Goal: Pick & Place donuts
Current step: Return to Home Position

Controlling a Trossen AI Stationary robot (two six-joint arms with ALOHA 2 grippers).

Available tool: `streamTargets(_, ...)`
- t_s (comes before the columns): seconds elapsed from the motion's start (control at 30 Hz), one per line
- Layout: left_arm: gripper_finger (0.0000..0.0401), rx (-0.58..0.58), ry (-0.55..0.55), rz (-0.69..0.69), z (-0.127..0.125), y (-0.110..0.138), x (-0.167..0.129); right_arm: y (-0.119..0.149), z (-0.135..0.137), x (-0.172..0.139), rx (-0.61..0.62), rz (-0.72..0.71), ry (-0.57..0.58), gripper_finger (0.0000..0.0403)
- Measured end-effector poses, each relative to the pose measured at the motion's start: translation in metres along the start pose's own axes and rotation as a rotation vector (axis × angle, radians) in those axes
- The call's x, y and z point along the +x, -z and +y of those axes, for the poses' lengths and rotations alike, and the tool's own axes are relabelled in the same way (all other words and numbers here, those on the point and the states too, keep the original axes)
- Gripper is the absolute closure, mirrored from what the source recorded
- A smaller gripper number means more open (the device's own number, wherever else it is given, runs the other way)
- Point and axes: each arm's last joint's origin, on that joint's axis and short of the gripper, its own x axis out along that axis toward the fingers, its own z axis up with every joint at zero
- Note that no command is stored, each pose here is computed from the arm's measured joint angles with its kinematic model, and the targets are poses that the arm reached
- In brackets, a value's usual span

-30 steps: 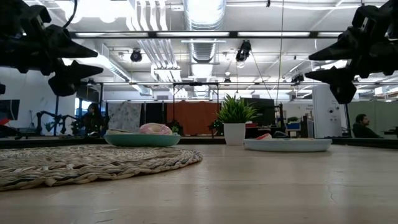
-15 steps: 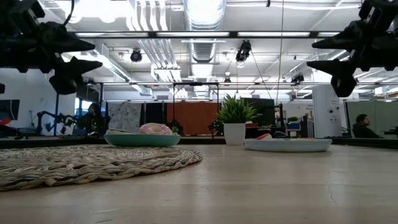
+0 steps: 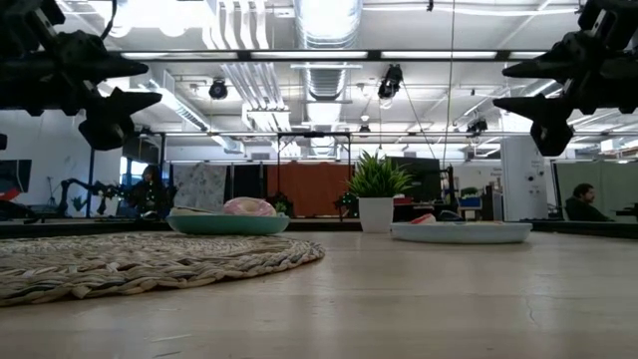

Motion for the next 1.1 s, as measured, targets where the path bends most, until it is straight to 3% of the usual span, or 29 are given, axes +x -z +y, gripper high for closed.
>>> streamTargets(0.9, 0.0243, 0.000, -0.010, -0.011, 0.0008, -0.0009, 0.0000, 0.0008, -0.0011, 0.0013, -0.036, 0.000, 0.028, 0.0219)
streamTargets(1.03, 0.0243, -0.056, -0.006, -0.008, 0.0009, -0.0008, 0.0000, 0.0009, -0.0011, 0.0014, -0.036, 0.000, 0.028, 0.0220)
streamTargets(1.1, 0.0243, -0.020, -0.012, 0.004, 0.0015, 0.0003, 0.0000, 0.0009, -0.0011, 0.0013, -0.036, 0.000, 0.028, 0.0218)
